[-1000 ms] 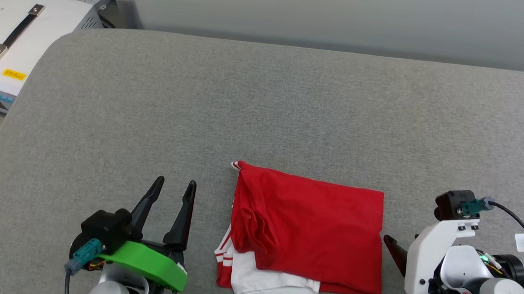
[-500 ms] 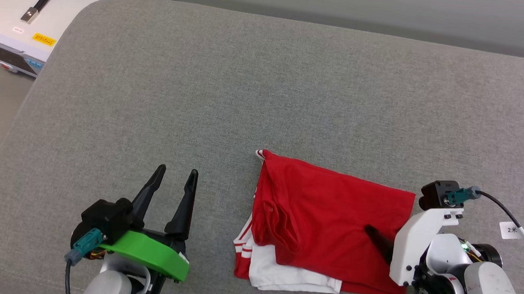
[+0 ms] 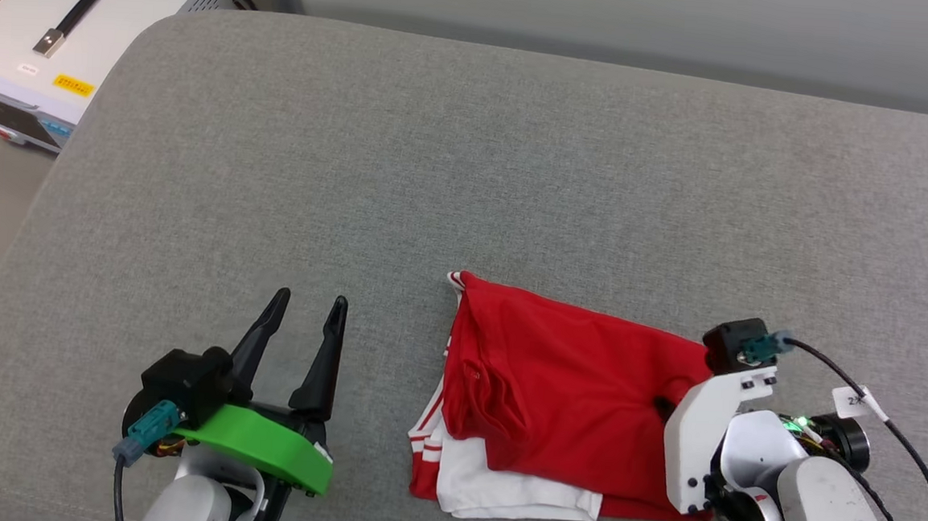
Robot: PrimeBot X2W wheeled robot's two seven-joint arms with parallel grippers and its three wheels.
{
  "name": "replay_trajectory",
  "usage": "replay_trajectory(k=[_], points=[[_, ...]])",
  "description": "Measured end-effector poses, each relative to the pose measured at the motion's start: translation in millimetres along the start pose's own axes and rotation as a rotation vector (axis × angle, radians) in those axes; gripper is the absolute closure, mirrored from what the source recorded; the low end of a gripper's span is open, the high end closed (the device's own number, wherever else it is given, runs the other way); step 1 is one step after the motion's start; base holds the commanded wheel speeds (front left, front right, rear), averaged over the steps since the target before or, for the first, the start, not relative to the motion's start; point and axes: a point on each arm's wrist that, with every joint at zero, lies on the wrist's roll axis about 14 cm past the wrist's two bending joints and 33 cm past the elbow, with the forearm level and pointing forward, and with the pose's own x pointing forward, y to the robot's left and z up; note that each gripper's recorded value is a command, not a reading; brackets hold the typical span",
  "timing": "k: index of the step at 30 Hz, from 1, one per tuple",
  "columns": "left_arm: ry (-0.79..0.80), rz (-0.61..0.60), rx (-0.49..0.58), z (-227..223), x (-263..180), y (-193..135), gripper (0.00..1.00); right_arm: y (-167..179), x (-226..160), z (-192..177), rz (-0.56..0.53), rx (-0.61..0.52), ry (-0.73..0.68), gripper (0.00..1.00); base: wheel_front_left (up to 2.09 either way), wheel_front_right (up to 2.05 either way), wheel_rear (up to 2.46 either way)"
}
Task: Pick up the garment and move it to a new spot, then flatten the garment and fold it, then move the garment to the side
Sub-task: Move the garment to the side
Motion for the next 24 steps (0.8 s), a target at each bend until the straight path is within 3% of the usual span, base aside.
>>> replay_trajectory(k=[4, 11, 24], points=[[-0.004, -0.035, -0.004, 0.7, 2.6, -10.9, 0.00, -11.5, -14.8, 6.6, -0.053, -0.153, -0.026, 1.00, 0.00, 0.00, 0.00], [0.002, -0.125, -0.017, -3.0, 10.5, -39.9, 0.00, -63.6, -55.0, 9.8, -0.192, -0.311, -0.025, 1.00, 0.00, 0.00, 0.00], [0.051, -0.389, -0.053, -22.8, 27.9, -125.3, 0.00, -161.2, -135.8, -10.2, -0.441, -0.456, 0.071, 1.00, 0.00, 0.00, 0.00]])
